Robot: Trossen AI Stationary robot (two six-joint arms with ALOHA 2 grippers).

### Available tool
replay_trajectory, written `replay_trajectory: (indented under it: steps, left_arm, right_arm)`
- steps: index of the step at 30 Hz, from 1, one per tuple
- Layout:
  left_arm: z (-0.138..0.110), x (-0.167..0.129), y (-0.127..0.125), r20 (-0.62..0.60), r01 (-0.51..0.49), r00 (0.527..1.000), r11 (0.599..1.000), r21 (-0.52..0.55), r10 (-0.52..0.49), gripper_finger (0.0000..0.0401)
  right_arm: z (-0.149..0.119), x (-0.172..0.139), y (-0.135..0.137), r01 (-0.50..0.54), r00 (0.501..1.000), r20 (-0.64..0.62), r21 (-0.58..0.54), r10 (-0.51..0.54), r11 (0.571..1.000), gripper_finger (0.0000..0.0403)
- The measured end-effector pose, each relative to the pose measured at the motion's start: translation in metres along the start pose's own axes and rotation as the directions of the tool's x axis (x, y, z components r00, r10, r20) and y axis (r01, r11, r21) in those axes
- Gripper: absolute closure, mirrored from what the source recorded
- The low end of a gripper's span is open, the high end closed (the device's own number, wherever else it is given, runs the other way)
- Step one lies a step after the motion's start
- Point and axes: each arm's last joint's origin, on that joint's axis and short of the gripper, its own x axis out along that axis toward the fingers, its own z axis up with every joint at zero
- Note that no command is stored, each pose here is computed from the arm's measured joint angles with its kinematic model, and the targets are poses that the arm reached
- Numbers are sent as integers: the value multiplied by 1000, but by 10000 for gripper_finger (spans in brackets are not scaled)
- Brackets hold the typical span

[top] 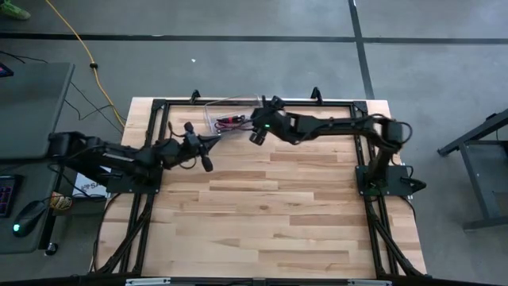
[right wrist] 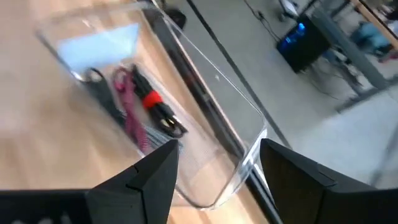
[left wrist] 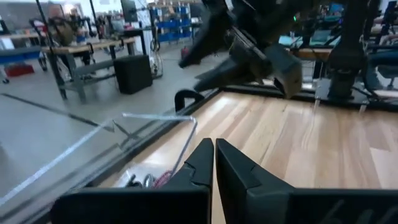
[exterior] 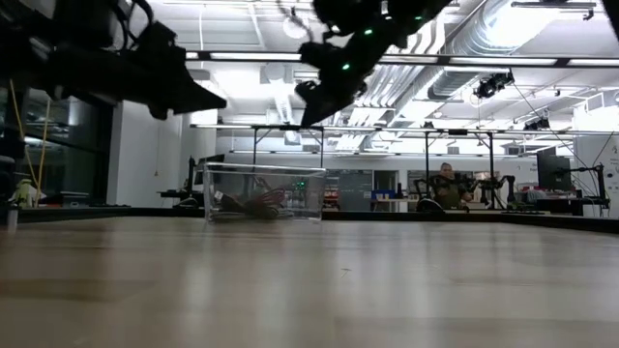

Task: Pick and place USB-C Cables
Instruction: Return to Home Position

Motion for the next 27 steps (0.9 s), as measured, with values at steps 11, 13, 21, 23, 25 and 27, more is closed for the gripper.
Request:
replay_trajectory:
  steps: [11,13,21,23,25,27]
  left_arm:
    - [25,-26,0,123,32,992,999,-2,-32,401]
    - [28,-27,0,144,66,987,998,-6,-65,401]
    - [32,-31,-7,197,322,926,946,38,-323,401]
    - [32,-31,-8,200,370,906,927,58,-374,401]
    - [32,-32,-9,201,389,897,919,63,-393,401]
    - [32,-32,-9,201,389,897,919,63,-394,401]
  right_arm:
    - [-91,-77,-27,-246,912,381,216,150,945,185]
    - [-103,-92,-32,-346,858,469,229,209,910,185]
    - [-127,-131,-37,-664,580,702,113,413,739,185]
    - [-127,-135,-35,-684,545,716,80,435,725,185]
    - [-126,-138,-32,-695,530,718,63,451,716,185]
    - [-124,-140,-30,-704,517,723,54,459,708,185]
